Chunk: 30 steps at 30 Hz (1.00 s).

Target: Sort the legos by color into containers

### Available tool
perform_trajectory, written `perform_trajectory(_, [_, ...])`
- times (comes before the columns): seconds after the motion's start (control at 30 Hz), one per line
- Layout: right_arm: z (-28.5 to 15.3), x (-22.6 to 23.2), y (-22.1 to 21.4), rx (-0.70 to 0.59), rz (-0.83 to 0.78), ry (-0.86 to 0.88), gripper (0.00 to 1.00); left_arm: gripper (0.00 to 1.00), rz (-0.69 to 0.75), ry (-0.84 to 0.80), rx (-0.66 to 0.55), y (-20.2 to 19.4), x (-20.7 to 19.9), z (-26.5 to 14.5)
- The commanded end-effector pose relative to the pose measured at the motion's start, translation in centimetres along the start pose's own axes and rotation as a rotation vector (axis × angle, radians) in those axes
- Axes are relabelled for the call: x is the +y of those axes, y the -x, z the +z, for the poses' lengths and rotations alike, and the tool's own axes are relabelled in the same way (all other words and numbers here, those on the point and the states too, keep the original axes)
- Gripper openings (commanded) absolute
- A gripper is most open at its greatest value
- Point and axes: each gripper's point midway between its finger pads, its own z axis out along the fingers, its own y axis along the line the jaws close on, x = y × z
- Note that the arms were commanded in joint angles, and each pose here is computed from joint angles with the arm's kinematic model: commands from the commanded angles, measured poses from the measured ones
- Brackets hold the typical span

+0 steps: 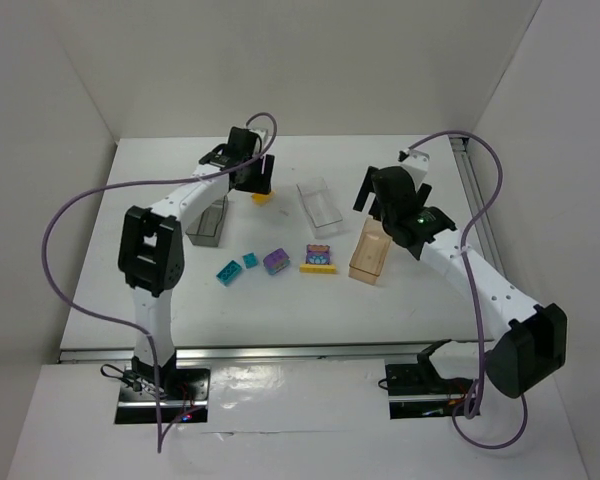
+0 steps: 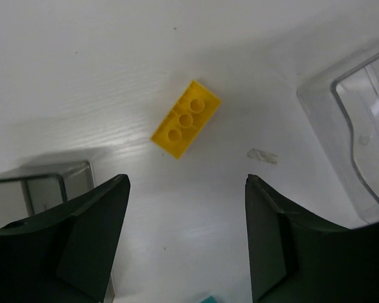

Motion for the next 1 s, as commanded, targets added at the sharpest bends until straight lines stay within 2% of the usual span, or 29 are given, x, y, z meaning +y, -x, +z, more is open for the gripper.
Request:
perform_trajectory(0.0, [-0.4, 0.6, 1.6, -0.03, 0.004, 0.002, 1.0, 0.79, 0.051, -0.044, 0.014, 1.1, -0.3, 2.2])
perform_trajectory(0.13, [0.2, 0.7, 1.7, -0.027, -0.015, -0.025, 1.0, 0.84, 0.084, -0.057, 0.004, 2.2, -0.8, 4.8])
perform_trajectory(0.33, [1.5, 1.1, 1.3, 0.003, -0.059, -0.078, 1.0, 0.93, 0.13, -0.046, 0.032, 1.5, -1.0, 7.9])
perform_trajectory(0.57, [1.9, 2.1, 0.1, 0.02, -0.029, -0.055, 1.0, 0.96, 0.141, -0.093, 0.065, 0.1, -1.8, 9.8])
perform_trajectory(0.67, [1.9, 2.1, -0.8, 0.034, -0.045, -0.055, 1.0, 0.91, 0.113, -0.075, 0.093, -1.1, -2.0, 9.9])
perform_trajectory(0.7, [1.9, 2.2, -0.8, 0.034, -0.036, -0.055, 1.0, 0.86, 0.114, -0.073, 0.114, -2.0, -1.9, 10.1])
perform_trajectory(0.8, [2.0, 2.0, -1.2, 0.04, -0.03, -0.06, 1.0, 0.84, 0.111, -0.075, 0.14, -3.2, -2.3, 10.3])
perform_trajectory(0.97, [2.0, 1.2, -2.0, 0.048, -0.057, -0.096, 1.0, 0.72, 0.101, -0.075, 0.139, -3.5, -2.3, 10.3])
